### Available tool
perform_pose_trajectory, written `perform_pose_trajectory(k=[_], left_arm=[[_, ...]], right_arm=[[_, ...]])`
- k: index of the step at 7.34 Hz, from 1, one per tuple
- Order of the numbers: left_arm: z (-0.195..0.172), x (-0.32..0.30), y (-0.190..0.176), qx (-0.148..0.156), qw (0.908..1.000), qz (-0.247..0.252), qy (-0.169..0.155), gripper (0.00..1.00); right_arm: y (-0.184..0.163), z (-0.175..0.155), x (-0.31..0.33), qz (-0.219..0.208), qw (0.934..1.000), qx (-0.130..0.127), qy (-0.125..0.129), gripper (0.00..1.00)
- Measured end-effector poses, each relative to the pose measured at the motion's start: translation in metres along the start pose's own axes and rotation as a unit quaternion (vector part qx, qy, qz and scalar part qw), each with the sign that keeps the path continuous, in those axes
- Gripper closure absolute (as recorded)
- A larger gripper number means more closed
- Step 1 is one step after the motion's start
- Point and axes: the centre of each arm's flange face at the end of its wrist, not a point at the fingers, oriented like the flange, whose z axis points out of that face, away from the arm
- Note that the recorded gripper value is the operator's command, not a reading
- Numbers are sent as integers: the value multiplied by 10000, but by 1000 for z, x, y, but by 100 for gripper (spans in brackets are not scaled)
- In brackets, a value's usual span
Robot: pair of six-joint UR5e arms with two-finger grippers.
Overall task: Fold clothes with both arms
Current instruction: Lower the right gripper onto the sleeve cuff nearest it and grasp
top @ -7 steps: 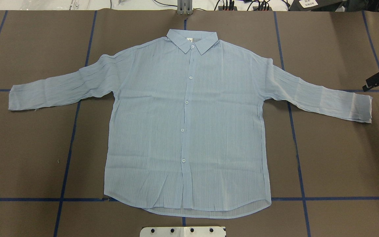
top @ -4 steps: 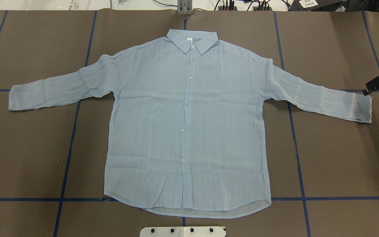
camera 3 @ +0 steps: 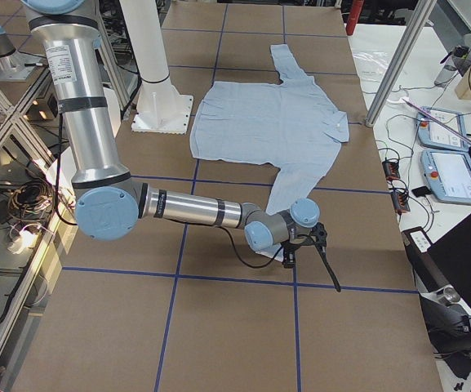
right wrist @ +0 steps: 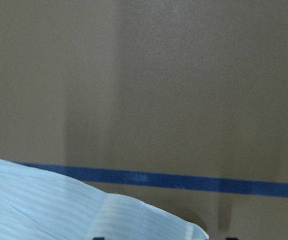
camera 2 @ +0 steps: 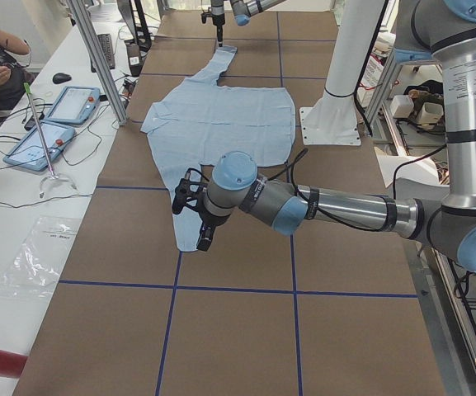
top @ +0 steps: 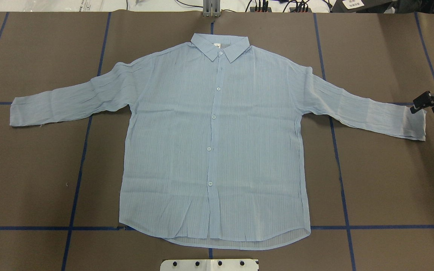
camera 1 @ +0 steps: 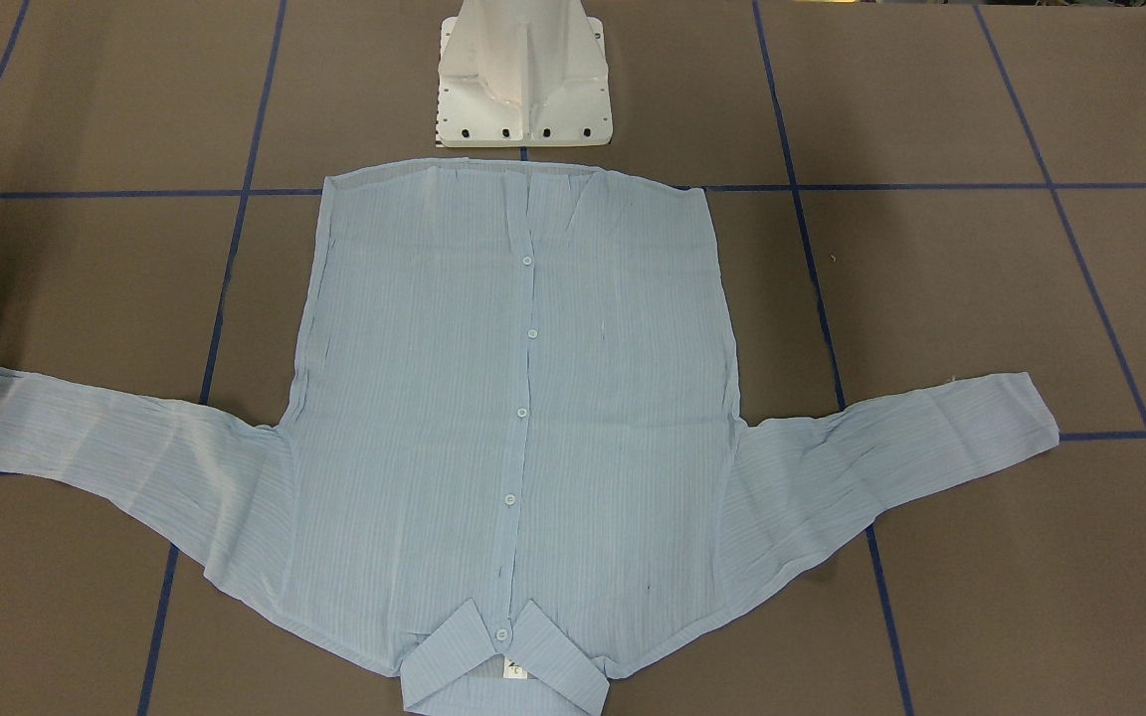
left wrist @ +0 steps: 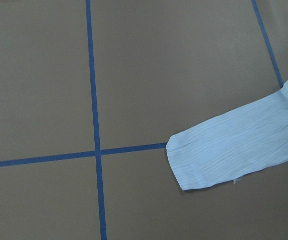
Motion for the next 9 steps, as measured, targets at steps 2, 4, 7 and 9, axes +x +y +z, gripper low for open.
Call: perform_pose_trajectory(k=[2, 4, 7, 9], left_arm=[[0, 0, 0, -1, 10000, -10, -1, 0], [0, 0, 0, -2, 10000, -28, -3, 0], [0, 0, -1, 3, 10000, -19, -6, 0], [0, 0, -1, 5, 10000, -5, -6, 0]], right_arm=[[1, 2, 1, 12, 10000, -24, 7, 32], [1, 5, 4, 34, 10000, -44, 26, 34], [0, 6, 5, 47, 10000, -47, 53, 43], [1, 7, 7, 67, 9999, -63, 65, 88]])
